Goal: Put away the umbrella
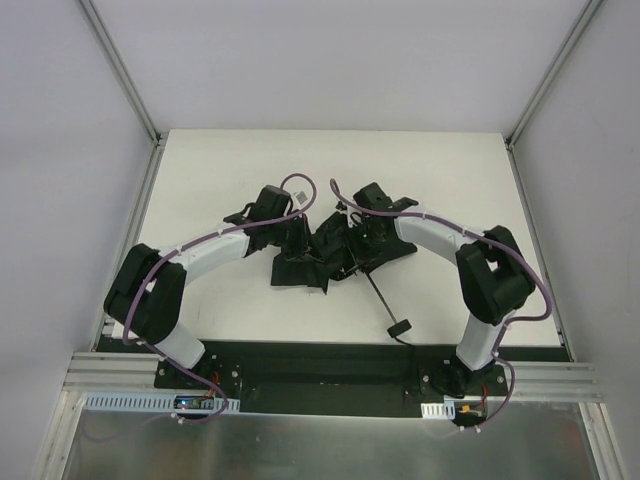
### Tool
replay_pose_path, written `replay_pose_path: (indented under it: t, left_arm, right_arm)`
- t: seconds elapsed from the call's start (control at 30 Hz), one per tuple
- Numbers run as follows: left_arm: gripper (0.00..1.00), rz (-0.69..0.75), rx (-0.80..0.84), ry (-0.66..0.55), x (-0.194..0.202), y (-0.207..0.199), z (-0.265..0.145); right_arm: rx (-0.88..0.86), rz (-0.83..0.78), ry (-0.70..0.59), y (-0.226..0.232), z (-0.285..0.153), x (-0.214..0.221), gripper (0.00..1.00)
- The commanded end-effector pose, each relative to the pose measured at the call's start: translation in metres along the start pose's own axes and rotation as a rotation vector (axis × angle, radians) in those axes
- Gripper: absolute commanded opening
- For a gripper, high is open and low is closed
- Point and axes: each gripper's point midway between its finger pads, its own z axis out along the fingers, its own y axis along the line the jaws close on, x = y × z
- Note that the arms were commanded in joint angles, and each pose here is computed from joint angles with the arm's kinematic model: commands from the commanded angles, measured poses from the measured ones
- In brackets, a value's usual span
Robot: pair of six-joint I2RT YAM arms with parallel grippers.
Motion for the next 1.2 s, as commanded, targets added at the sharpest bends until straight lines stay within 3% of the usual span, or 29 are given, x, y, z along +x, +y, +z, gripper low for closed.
replay_pose_path:
  t: [0.0, 0.07, 0.17, 0.3, 0.5, 0.57, 0.6, 0.63, 0.67, 0.7, 0.83, 1.0, 1.17]
  left_arm:
    - [0.00, 0.008, 0.073, -0.062, -0.017, -0.002, 0.000]
    - [0.00, 0.000, 0.087, -0.036, -0.015, 0.002, 0.000]
    - [0.00, -0.024, 0.107, -0.004, -0.011, 0.005, 0.000]
    - [0.00, 0.000, 0.155, -0.029, -0.015, -0.008, -0.009]
    - [0.00, -0.003, 0.189, -0.013, -0.016, -0.017, -0.012]
    - [0.00, -0.016, 0.191, 0.002, -0.011, -0.015, -0.011]
    - [0.00, -0.018, 0.199, 0.010, -0.010, -0.016, -0.012]
    - [0.00, -0.015, 0.203, 0.012, -0.008, -0.015, -0.014]
    - [0.00, -0.015, 0.200, 0.006, -0.007, -0.014, -0.018]
    - [0.00, -0.012, 0.197, -0.001, -0.005, -0.013, -0.022]
    - [0.03, 0.000, 0.165, 0.012, 0.002, 0.000, -0.038]
    - [0.00, 0.043, 0.144, 0.013, 0.008, 0.014, -0.058]
    - [0.00, 0.077, -0.024, -0.008, 0.009, 0.057, -0.061]
  right_arm:
    - [-0.012, -0.022, -0.039, -0.006, -0.006, -0.010, 0.27]
    - [-0.061, -0.029, -0.035, 0.001, -0.010, 0.000, 0.48]
    - [-0.073, -0.029, -0.038, 0.004, -0.019, 0.021, 0.64]
    - [-0.141, 0.006, -0.099, 0.014, -0.026, 0.037, 0.68]
    - [-0.130, 0.002, -0.219, 0.019, -0.011, 0.028, 0.68]
    - [-0.072, 0.009, -0.266, 0.016, -0.001, 0.022, 0.65]
    - [-0.004, 0.033, -0.293, 0.006, 0.004, 0.019, 0.58]
    - [0.041, 0.059, -0.304, -0.001, 0.009, 0.017, 0.45]
    - [0.070, 0.095, -0.317, -0.007, 0.011, 0.016, 0.18]
    - [0.092, 0.129, -0.327, -0.012, 0.012, 0.017, 0.00]
    - [0.141, 0.064, -0.382, -0.018, 0.002, 0.019, 0.00]
    - [0.127, 0.106, -0.377, -0.029, -0.003, 0.035, 0.00]
    - [0.078, 0.080, -0.385, -0.017, -0.010, 0.029, 0.00]
